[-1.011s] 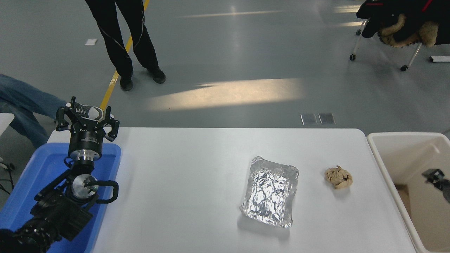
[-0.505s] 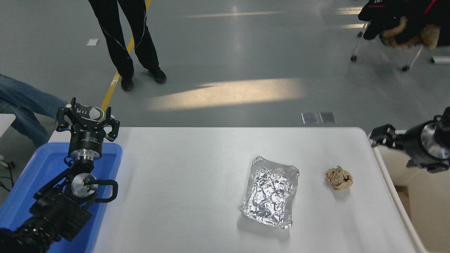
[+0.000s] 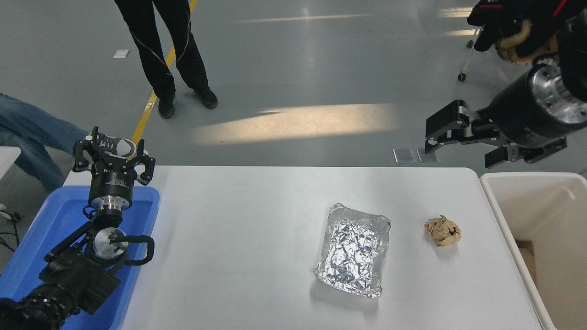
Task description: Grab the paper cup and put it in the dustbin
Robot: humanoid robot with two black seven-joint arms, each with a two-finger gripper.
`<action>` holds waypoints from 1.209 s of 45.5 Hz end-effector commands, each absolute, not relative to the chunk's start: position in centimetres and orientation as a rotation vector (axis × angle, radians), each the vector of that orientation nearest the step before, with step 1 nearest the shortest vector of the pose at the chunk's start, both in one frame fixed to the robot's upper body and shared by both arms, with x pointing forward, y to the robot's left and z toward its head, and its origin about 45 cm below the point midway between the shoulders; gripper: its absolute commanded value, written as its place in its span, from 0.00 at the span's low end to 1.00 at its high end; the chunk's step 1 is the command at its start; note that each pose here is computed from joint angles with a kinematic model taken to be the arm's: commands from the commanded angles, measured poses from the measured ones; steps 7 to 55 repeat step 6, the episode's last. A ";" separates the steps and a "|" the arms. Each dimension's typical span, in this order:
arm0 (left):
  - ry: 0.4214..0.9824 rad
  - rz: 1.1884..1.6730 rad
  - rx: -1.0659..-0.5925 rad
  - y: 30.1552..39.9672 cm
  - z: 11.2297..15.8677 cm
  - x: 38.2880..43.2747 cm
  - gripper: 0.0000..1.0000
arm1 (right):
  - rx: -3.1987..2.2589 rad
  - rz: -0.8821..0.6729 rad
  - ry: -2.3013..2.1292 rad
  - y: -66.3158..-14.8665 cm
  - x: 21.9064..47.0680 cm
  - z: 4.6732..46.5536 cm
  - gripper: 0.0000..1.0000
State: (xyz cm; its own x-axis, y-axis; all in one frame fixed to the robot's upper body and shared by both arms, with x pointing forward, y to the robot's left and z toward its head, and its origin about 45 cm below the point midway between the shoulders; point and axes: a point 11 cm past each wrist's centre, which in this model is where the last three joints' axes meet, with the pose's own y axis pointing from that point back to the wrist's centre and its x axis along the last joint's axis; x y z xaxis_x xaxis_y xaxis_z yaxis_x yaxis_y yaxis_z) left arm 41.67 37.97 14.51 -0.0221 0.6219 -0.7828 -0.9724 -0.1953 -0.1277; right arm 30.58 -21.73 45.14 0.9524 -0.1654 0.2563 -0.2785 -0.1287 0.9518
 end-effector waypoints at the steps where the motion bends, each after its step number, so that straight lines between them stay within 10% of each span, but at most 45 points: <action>1: 0.543 1.573 -0.875 37.97 14.52 41.68 0.99 | 1.729 0.075 -0.296 -19.4 29.5 46.0 1.00; 55: 0.543 1.573 -0.875 37.97 14.52 41.68 0.99 | 1.726 0.066 -0.298 -18.9 29.6 45.8 1.00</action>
